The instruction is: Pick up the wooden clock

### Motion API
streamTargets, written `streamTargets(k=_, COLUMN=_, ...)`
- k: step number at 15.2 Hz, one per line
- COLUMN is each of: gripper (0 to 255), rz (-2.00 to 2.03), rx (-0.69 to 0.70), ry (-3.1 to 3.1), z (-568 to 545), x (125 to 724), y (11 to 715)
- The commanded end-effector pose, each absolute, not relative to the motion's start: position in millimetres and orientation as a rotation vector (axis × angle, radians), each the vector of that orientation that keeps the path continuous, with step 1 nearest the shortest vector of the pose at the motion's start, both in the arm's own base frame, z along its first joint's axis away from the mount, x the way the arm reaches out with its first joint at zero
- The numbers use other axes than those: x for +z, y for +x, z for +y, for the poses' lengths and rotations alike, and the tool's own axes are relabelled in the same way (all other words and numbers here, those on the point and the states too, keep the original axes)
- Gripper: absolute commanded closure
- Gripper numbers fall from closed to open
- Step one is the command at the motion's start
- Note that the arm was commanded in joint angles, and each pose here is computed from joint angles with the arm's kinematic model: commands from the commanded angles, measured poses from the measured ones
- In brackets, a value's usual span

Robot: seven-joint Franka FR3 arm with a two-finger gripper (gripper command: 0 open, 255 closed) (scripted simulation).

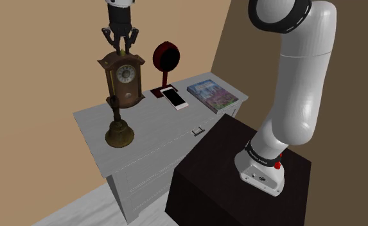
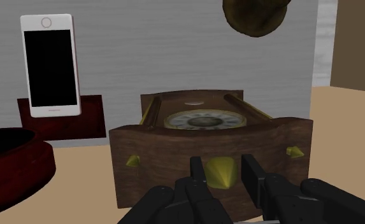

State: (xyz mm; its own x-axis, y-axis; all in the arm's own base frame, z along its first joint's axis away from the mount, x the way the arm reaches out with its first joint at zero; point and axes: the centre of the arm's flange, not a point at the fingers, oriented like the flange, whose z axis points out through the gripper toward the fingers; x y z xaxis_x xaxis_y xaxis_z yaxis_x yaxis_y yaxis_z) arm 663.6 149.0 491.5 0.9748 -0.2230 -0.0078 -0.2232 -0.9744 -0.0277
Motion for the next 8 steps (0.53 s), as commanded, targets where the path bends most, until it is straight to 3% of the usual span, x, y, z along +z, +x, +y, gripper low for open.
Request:
streamTargets(k=1, gripper=255, rz=0.349, rx=0.001, ry=-3.092, z=148.3, x=504.6, y=663.7)
streamTargets(k=8, gripper=255, rz=0.349, rx=0.001, ry=-3.092, z=148.3, x=541.6, y=663.7)
